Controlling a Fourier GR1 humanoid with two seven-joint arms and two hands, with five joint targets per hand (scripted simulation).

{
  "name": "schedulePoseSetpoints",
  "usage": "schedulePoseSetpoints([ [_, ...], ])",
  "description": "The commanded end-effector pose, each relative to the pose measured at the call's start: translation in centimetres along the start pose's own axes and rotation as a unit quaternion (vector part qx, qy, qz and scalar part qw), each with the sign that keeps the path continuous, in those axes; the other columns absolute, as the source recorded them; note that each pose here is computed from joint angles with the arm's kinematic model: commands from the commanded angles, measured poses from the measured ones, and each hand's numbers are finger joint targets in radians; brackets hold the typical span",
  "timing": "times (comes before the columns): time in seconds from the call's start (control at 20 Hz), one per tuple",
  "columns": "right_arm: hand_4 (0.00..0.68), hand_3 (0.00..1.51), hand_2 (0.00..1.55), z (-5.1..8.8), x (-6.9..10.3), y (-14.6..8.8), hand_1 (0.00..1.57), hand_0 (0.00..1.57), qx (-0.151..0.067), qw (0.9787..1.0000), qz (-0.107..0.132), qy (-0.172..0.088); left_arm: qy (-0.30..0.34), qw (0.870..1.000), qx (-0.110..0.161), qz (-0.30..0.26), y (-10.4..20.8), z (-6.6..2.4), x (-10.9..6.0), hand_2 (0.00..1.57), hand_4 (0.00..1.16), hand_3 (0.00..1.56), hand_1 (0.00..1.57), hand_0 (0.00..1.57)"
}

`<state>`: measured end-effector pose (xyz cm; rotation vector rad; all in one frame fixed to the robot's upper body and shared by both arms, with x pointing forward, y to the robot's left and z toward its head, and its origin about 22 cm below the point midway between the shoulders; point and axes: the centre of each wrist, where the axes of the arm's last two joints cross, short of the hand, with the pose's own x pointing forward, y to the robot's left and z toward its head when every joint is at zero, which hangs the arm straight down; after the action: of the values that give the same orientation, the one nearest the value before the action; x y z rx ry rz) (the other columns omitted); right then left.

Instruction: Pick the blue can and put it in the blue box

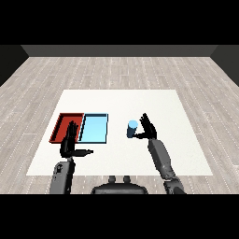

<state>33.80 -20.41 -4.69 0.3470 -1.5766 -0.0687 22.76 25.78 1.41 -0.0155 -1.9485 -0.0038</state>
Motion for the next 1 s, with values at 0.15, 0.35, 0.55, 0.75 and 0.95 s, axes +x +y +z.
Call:
schedulePoseSetpoints([
  [0.15, 0.000, 0.00, 0.00, -0.7, -2.7, 3.5, 0.00, 0.00, 0.004, 0.9997, 0.025, 0.002, 0.002, 1.000, -0.003, 0.002, -0.6, -0.52, 0.8, 0.00, 0.00, 0.00, 0.00, 0.00],
  [0.35, 0.000, 0.00, 0.00, -0.7, -2.8, 3.4, 0.00, 0.00, -0.002, 0.9998, 0.016, 0.010, -0.006, 1.000, -0.002, 0.009, 0.1, 0.29, -0.7, 0.00, 0.00, 0.00, 0.00, 0.00],
  [0.55, 0.000, 0.00, 0.00, -2.5, -1.5, 3.6, 0.00, 0.00, 0.002, 0.9997, 0.019, 0.016, -0.007, 1.000, 0.001, 0.006, 0.1, -0.49, 0.7, 0.00, 0.00, 0.00, 0.00, 0.00],
  [0.75, 0.000, 0.00, 0.00, -2.7, -2.2, 1.6, 0.00, 0.00, 0.011, 0.9992, 0.027, 0.028, 0.003, 1.000, 0.010, 0.005, -0.7, -2.43, -0.2, 0.00, 0.00, 0.00, 0.00, 0.00],
  [0.95, 0.000, 0.00, 0.00, -4.7, -1.3, 4.7, 0.00, 0.00, 0.018, 0.9987, 0.030, 0.036, -0.003, 1.000, 0.011, 0.012, 0.3, -0.26, -0.4, 0.00, 0.00, 0.00, 0.00, 0.00],
])
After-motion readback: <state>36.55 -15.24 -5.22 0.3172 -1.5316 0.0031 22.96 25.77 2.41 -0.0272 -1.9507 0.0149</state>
